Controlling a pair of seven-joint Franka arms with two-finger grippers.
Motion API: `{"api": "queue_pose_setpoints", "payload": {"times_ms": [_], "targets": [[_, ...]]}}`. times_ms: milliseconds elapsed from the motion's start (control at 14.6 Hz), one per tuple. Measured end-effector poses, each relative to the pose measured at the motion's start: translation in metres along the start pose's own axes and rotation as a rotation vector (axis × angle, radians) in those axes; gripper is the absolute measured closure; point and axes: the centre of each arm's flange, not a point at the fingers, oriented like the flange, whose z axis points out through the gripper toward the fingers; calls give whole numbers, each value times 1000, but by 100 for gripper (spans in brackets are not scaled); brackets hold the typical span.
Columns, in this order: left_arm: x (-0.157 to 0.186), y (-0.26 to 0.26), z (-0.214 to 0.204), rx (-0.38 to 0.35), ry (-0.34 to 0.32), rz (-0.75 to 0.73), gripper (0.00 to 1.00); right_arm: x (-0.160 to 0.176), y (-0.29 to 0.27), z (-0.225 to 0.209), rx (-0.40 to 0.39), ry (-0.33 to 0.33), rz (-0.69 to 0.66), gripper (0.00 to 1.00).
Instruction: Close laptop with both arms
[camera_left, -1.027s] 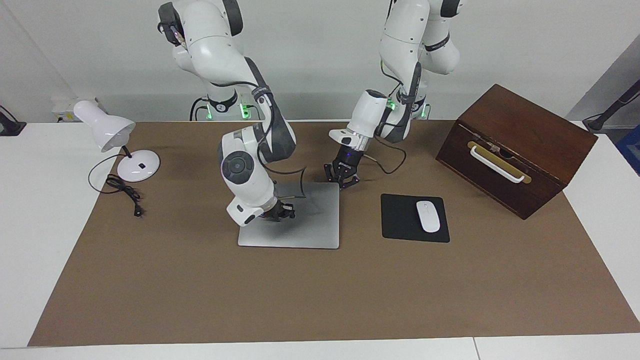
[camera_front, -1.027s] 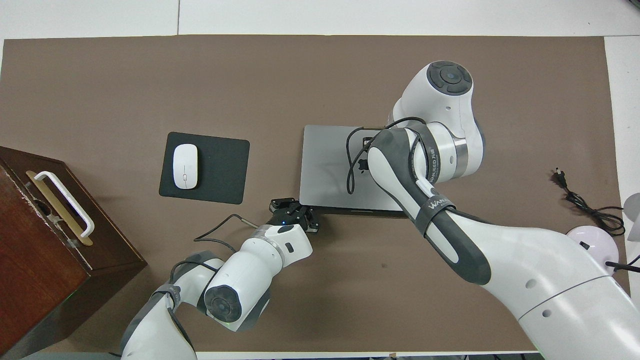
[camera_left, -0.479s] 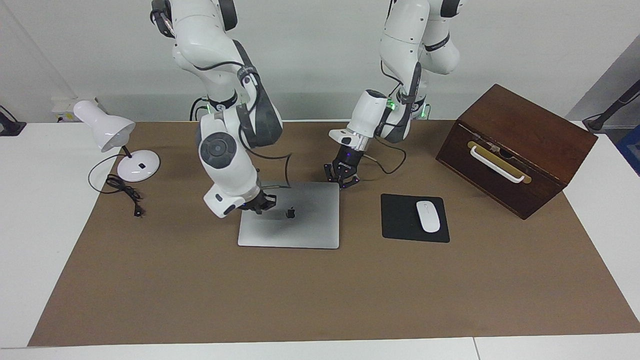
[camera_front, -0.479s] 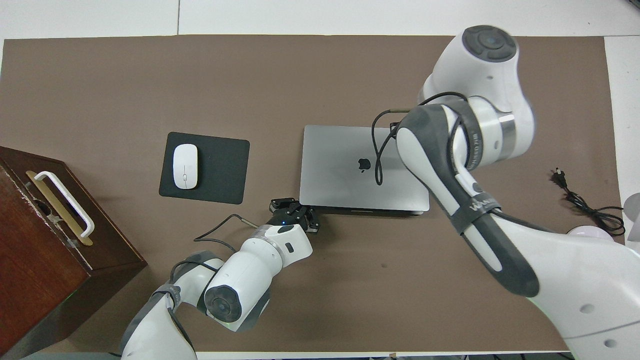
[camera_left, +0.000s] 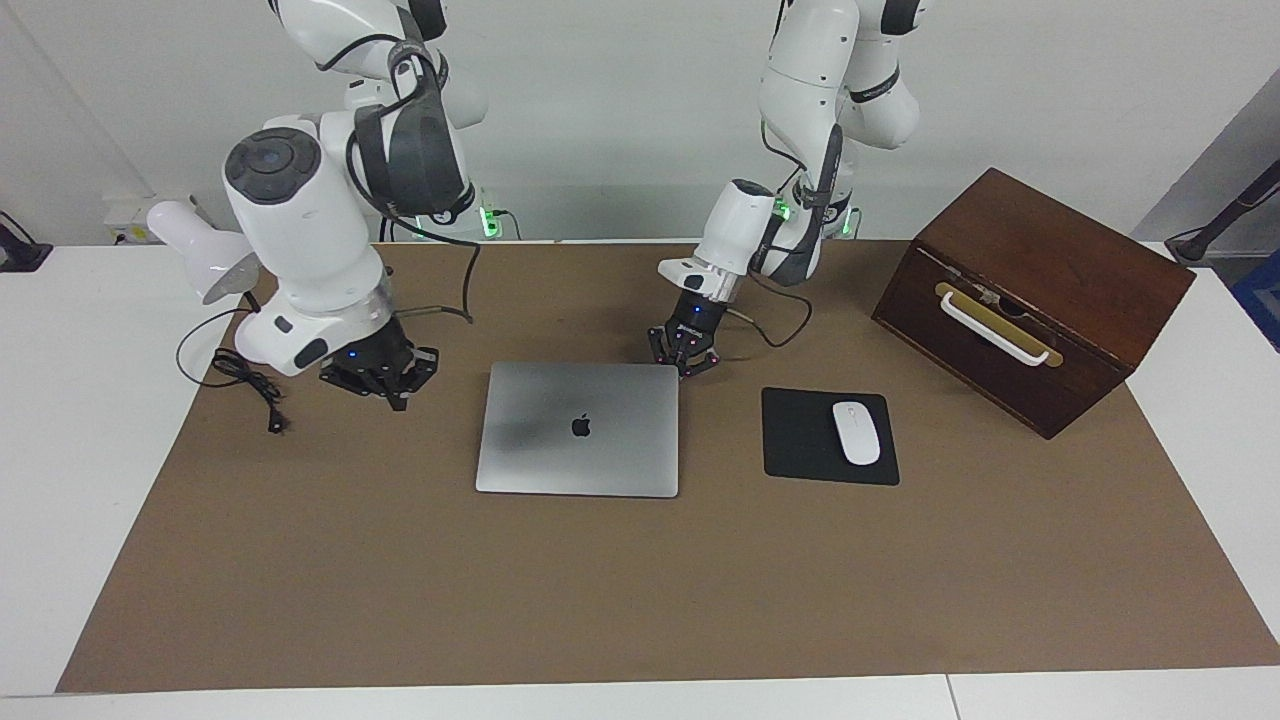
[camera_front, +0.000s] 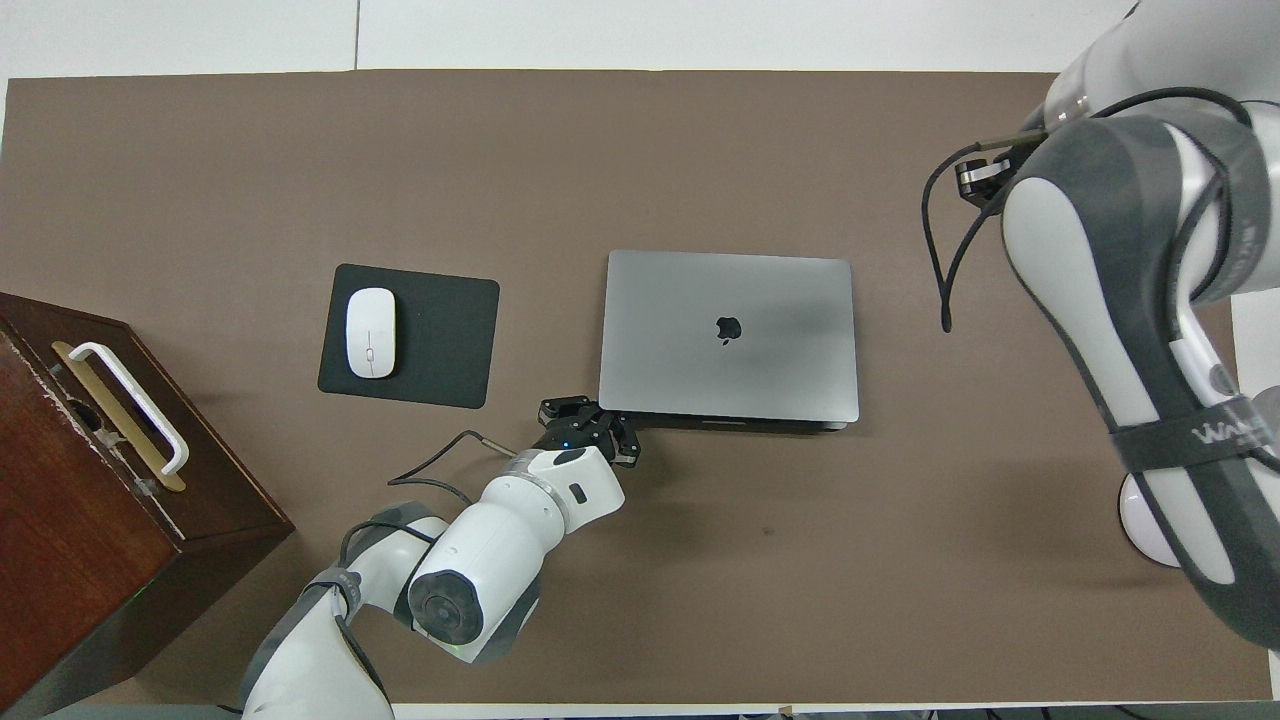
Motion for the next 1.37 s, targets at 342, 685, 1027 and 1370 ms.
{"api": "queue_pose_setpoints", "payload": {"times_ms": [342, 685, 1027, 1370], "targets": [[4, 2, -2, 1, -36, -33, 99, 4, 54, -15, -50, 66, -107, 99], [4, 8, -6, -2, -77, -37, 99, 6, 55, -17, -54, 86, -109, 99], [6, 12, -19, 2, -155, -59, 99, 7, 54, -17, -54, 91, -109, 99], [28, 12, -59, 16, -304, -80, 99, 7, 53, -15, -53, 88, -111, 99]]}}
